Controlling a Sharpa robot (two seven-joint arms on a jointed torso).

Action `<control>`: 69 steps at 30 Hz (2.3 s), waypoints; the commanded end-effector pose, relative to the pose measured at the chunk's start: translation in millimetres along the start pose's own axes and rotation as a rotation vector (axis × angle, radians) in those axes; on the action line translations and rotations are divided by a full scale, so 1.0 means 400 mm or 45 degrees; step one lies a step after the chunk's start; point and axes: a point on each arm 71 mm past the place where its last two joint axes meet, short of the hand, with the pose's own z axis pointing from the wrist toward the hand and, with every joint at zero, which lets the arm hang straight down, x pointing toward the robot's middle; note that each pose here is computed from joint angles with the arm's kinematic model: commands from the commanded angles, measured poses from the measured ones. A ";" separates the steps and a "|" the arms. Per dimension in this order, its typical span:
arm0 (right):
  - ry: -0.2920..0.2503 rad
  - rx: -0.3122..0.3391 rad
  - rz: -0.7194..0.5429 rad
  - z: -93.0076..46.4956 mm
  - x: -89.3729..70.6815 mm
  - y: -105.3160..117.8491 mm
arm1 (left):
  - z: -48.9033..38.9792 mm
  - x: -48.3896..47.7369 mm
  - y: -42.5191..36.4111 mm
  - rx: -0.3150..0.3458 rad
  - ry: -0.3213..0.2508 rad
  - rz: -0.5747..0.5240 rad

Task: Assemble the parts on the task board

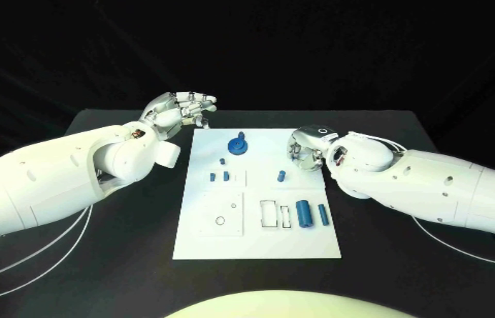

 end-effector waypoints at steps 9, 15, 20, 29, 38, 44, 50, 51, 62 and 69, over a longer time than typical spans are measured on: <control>-0.009 0.027 -0.067 -0.005 0.020 0.008 | -0.001 0.013 -0.004 0.014 0.062 -0.003; -0.077 0.022 -0.053 -0.010 0.010 0.011 | -0.002 0.012 -0.005 0.014 0.063 -0.001; -0.131 0.011 -0.036 -0.016 0.001 0.013 | -0.002 0.011 -0.005 0.014 0.062 0.002; -0.211 -0.007 0.012 -0.033 -0.023 0.013 | -0.002 0.006 -0.004 0.014 0.055 0.007; -0.262 -0.045 0.112 -0.070 -0.055 0.032 | -0.002 0.002 -0.004 0.013 0.048 0.010; -0.273 -0.136 0.201 -0.087 -0.065 0.100 | -0.001 0.002 -0.003 0.013 0.048 0.009; -0.252 -0.251 0.265 -0.090 -0.060 0.190 | 0.003 0.006 -0.002 0.015 0.051 0.005; -0.249 -0.262 0.269 -0.090 -0.060 0.198 | 0.003 0.006 -0.002 0.015 0.051 0.005; -0.165 -0.397 0.311 -0.075 -0.004 0.313 | 0.011 0.018 0.000 0.017 0.052 -0.008; -0.094 -0.427 0.312 -0.064 0.046 0.349 | 0.016 0.028 0.002 0.015 0.047 -0.010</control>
